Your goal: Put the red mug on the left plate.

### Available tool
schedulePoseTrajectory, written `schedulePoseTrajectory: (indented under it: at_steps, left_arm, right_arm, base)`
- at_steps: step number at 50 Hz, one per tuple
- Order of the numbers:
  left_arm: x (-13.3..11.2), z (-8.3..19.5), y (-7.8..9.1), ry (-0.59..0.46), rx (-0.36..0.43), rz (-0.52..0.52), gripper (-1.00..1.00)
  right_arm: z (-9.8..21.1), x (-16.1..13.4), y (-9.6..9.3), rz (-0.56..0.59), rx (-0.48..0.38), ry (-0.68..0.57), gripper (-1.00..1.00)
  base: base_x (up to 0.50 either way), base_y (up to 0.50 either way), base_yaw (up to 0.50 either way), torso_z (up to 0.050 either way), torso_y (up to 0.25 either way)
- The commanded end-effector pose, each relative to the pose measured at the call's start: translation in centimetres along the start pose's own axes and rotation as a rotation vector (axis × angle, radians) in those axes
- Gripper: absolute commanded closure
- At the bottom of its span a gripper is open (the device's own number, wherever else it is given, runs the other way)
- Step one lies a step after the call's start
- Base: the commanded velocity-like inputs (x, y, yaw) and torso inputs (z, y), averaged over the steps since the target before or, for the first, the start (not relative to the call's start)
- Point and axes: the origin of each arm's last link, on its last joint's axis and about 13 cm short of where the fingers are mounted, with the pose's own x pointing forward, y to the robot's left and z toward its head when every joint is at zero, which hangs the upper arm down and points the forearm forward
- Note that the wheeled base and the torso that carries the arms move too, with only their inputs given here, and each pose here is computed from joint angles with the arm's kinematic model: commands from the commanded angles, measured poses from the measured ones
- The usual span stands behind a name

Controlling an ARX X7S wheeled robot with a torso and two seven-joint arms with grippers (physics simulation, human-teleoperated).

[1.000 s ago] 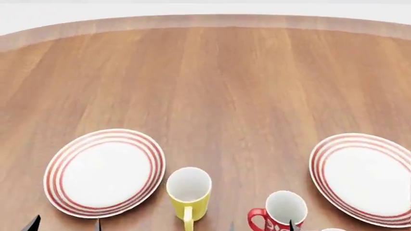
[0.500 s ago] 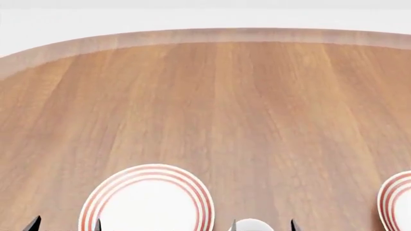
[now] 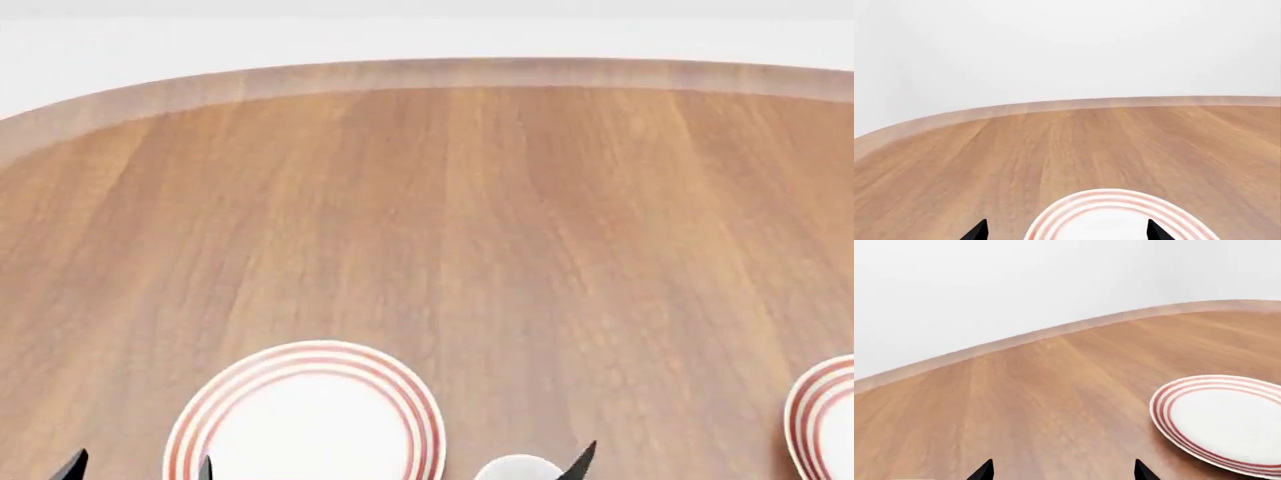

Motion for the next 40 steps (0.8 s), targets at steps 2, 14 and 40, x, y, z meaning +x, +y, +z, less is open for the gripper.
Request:
schedulePoseTrajectory:
  at_steps: [2,14,40]
  left_arm:
    - [0.0,0.0,0.0,0.002,0.001,-0.001,-1.0]
    - [-0.1,0.1,-0.1,0.001,-0.004,-0.01,-1.0]
    - [-0.2,0.1,0.0,-0.001,-0.001,-0.013,-1.0]
  right_arm:
    - [0.8,-0.2,-0.1,-0.18,0.105,0.04,-1.0]
    - [1.3,-0.8,-0.2,-0.285,0.211,0.096,-1.0]
    - [0.9,-1.8,0.2,-0.381,0.321,0.171,-1.0]
  base:
    - [0.0,0.0,0.0,0.0,0.0]
    - [0.0,0.0,0.0,0.0,0.0]
    - [0.0,0.0,0.0,0.0,0.0]
